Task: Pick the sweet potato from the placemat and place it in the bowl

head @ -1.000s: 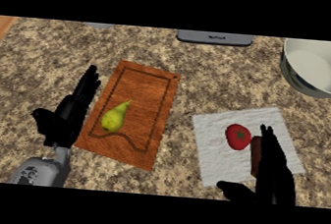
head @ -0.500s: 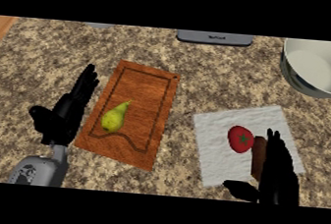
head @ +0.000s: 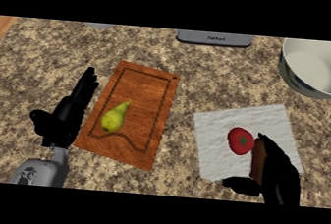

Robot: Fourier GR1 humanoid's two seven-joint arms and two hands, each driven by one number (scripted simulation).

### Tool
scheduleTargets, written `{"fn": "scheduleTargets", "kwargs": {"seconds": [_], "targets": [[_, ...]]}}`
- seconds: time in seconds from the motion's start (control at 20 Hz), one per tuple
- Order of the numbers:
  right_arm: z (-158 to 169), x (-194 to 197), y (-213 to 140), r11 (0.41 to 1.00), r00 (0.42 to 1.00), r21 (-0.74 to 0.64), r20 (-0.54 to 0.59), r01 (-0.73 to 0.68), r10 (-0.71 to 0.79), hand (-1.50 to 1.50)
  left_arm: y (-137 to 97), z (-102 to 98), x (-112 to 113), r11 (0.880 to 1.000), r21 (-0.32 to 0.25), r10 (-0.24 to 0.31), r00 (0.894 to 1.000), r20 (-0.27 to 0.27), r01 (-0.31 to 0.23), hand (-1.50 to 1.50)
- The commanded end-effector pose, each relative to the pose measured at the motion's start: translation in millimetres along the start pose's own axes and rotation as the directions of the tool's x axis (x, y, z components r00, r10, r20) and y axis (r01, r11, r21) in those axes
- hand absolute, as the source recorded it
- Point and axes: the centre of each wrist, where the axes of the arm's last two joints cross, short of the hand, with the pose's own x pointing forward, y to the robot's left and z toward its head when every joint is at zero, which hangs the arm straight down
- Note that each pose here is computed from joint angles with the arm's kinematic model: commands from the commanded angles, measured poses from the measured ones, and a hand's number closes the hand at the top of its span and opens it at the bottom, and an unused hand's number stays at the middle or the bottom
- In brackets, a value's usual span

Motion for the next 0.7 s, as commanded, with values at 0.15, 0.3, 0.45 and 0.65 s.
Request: {"fn": "scheduleTargets", "kwargs": {"seconds": [0.15,0.3,0.45,0.65], "targets": [[-6.8,-3.8,20.3,0.975,0.975,0.093,0.118,-0.201,0.19,1.5,-7.2,-9.6,14.7,1.0,-0.006,0.009,1.0,-0.002,-0.009,0.0],[-8.8,9.1,17.2,0.981,0.979,0.1,0.132,-0.168,0.155,1.5,-26.1,-12.4,9.0,1.0,-0.003,-0.012,1.0,0.002,0.012,0.0],[-14.3,12.6,17.5,0.991,0.988,0.134,0.153,-0.022,0.001,1.5,-6.1,-10.7,14.7,1.0,-0.015,-0.003,1.0,-0.005,0.002,0.0],[-43.1,71.6,-22.4,0.904,0.885,0.246,0.231,0.35,-0.405,1.5,-15.1,-4.6,2.8,1.0,-0.029,0.009,1.0,0.0,-0.009,0.0]]}}
